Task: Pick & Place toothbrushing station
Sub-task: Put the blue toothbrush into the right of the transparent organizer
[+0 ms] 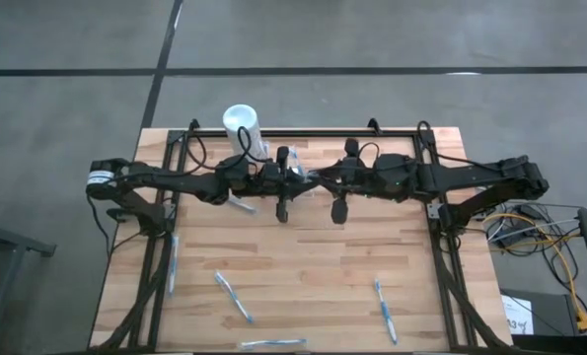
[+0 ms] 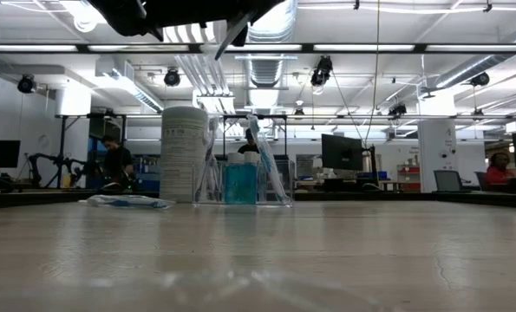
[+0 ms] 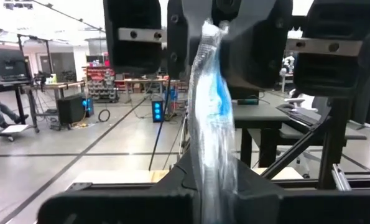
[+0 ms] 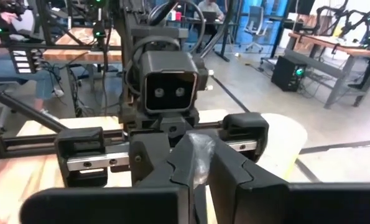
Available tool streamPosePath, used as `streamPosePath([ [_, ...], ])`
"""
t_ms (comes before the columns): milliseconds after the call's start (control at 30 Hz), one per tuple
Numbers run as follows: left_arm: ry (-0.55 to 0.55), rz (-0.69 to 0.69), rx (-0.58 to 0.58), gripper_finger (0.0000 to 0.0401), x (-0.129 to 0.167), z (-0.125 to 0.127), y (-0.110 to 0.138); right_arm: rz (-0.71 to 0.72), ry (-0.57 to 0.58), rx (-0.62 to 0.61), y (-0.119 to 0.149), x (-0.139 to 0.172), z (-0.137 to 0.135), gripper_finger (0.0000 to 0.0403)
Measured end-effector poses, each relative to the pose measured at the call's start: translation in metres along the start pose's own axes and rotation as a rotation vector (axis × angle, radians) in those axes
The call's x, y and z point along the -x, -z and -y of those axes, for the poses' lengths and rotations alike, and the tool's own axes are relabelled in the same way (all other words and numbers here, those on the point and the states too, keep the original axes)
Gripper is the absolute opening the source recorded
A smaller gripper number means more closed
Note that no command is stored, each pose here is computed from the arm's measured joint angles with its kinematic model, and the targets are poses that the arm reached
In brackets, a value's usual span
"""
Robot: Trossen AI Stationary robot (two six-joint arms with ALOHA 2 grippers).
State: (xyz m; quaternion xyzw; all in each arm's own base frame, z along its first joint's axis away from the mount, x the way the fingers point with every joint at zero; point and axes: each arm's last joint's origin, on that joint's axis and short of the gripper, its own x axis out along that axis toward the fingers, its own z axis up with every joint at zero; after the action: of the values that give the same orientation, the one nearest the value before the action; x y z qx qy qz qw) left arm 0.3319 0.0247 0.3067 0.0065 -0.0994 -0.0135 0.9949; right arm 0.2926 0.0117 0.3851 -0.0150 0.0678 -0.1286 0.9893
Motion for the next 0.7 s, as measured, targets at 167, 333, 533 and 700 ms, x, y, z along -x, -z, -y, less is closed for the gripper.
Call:
streamPosePath([
  [167, -0.008, -0.032, 0.071, 0.0015, 0.0005, -0.0003, 0.0039, -0.001, 0.02, 0.004, 0.0006, -0.0012, 0.0003, 0.0018],
  [333, -0.004, -0.083, 0.121, 0.0034, 0.0008, 0.0001, 0.01, 0.004, 0.027, 0.002, 0.0001, -0.0025, 0.0004, 0.0008],
  [533, -0.003, -0.075, 0.161, 0.0062, 0.0007, 0.0, 0.0092, 0.002, 0.021, 0.001, 0.0002, -0.0024, 0.0002, 0.0006],
  [700, -0.002, -0.068, 0.124, 0.0077, 0.0007, 0.0006, 0.0084, 0.0, 0.016, 0.0, 0.0004, -0.0023, 0.0, 0.0007],
])
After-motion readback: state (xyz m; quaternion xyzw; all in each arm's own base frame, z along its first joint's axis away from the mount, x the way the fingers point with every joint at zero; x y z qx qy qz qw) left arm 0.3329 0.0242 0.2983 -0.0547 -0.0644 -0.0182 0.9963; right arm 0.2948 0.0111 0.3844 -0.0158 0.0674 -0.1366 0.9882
